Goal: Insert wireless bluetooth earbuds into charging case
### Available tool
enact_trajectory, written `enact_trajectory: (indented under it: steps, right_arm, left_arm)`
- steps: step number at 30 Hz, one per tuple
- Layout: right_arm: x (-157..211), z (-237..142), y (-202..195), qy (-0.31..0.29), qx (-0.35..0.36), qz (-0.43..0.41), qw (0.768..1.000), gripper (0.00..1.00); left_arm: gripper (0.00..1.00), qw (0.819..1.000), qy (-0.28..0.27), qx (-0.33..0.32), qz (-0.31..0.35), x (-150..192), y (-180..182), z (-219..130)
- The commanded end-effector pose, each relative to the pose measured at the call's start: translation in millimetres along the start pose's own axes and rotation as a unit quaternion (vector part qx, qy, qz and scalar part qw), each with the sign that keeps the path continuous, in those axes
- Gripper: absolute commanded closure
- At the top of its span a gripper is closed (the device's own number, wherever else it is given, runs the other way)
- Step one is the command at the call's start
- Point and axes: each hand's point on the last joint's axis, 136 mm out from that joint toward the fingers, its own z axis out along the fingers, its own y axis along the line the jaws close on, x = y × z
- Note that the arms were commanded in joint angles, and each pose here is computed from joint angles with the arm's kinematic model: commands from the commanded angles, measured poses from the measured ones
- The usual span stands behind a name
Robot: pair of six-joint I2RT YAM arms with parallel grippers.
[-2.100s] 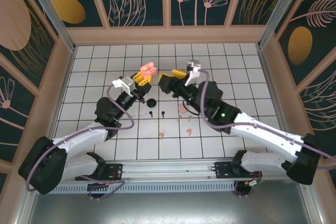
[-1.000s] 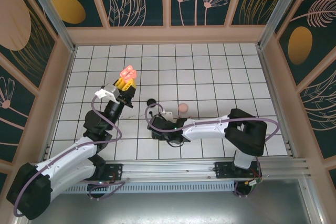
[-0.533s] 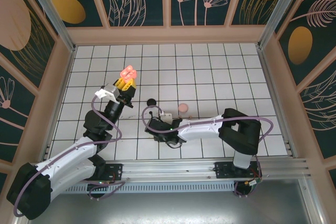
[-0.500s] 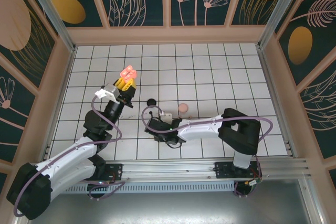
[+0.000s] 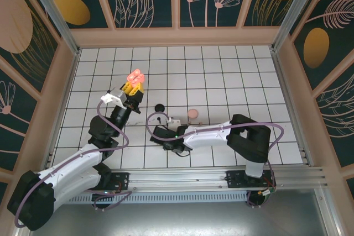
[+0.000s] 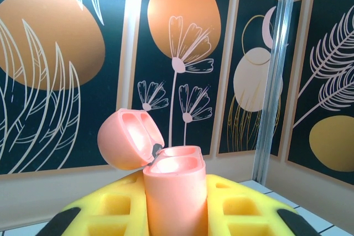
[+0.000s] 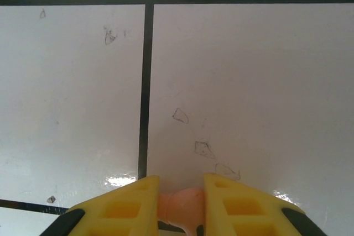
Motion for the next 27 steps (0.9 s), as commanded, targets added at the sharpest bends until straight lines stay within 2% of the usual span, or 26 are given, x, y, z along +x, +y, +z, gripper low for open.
enact_trajectory:
  steps: [1, 7, 12, 19, 24, 27]
  right_arm:
    - [-0.9, -6.4, -10.4, -0.008, 0.024, 0.006, 1.0, 0.78]
    - [-8.5, -26.5, -30.9, -0.027, 0.044, 0.015, 0.999, 0.78]
    - [-2.6, -28.0, -52.0, -0.024, 0.076, 0.01, 0.997, 0.78]
    - [-7.4, -30.2, -54.3, -0.034, 0.079, 0.009, 0.996, 0.78]
    - [-37.4, -55.6, -45.0, -0.075, 0.048, 0.015, 0.996, 0.78]
    - [-71.6, -91.3, -33.7, -0.124, 0.002, 0.016, 0.992, 0.78]
  left_arm:
    - [1.0, 1.0, -0.023, 0.004, -0.001, -14.9, -1.4, 3.3]
    - [1.0, 1.0, -0.028, 0.007, -0.002, -19.6, -3.2, 5.1]
    - [1.0, 1.0, -0.027, 0.008, -0.003, -19.3, -3.3, 5.7]
    - [1.0, 1.0, -0.022, 0.015, 0.0, -17.7, -6.1, 5.5]
    - [1.0, 0.999, -0.019, 0.036, 0.005, -17.1, -12.9, 5.3]
    - [1.0, 0.998, -0.016, 0.057, 0.014, -15.2, -20.5, 5.0]
